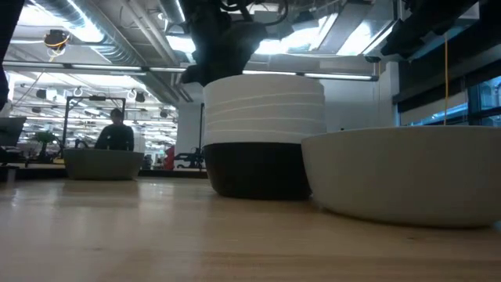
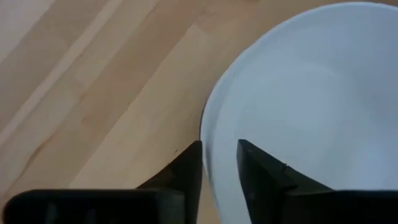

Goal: Nest bowls inside each other
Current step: Stack the light gray bowl on top of the white bowl

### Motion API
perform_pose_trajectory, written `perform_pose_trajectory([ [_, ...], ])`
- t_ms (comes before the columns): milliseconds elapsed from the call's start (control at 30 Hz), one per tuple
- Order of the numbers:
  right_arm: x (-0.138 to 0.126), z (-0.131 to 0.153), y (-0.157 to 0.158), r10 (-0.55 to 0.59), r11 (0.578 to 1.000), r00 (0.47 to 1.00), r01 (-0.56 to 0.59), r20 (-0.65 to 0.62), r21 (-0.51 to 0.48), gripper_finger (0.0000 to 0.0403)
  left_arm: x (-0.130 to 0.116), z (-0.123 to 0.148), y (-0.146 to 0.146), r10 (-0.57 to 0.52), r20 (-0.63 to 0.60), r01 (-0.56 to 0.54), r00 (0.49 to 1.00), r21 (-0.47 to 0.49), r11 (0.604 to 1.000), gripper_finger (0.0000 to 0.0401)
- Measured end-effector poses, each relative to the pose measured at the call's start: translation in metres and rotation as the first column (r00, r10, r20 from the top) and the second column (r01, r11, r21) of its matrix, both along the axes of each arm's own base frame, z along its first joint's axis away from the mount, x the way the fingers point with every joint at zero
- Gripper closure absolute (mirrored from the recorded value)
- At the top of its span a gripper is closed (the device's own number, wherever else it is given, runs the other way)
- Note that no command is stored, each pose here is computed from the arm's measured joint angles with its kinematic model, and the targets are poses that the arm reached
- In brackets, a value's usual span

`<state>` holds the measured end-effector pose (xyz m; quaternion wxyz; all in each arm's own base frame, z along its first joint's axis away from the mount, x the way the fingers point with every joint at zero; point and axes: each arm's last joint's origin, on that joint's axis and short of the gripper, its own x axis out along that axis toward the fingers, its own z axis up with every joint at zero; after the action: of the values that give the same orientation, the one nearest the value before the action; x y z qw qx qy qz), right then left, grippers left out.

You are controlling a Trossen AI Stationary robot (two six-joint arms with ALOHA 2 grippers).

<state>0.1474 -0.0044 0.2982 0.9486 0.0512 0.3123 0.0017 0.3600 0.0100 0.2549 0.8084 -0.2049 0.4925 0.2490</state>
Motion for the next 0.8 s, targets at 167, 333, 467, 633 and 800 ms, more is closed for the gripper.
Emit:
perform_pose_trajectory([
  [167,0.000,0.000,0.000,-0.014,1.000,1.000,0.014,-0.003,0.020,0.0224,0.001,0.004,-0.002,-0.037,0.030,0.036,0.999,0.018,0.999,0.0279],
  [333,0.001,-0.004,0.000,-0.032,0.998,0.999,0.034,-0.031,0.047,0.0224,-0.002,0.019,-0.016,-0.122,0.083,0.113,0.989,0.097,0.989,0.0280],
  [467,0.002,-0.007,0.000,-0.031,0.998,0.998,0.034,-0.056,0.047,0.0224,-0.004,0.030,-0.031,-0.202,0.132,0.184,0.971,0.135,0.974,0.0278],
  [633,0.006,-0.009,0.000,-0.027,0.998,0.997,0.032,-0.074,0.061,0.0224,-0.012,0.043,-0.047,-0.238,0.173,0.210,0.956,0.169,0.963,0.0278],
  [800,0.016,-0.018,0.000,-0.083,0.984,0.984,0.106,-0.157,0.145,0.0224,-0.023,0.050,-0.060,-0.183,0.183,0.155,0.966,0.157,0.975,0.0277],
])
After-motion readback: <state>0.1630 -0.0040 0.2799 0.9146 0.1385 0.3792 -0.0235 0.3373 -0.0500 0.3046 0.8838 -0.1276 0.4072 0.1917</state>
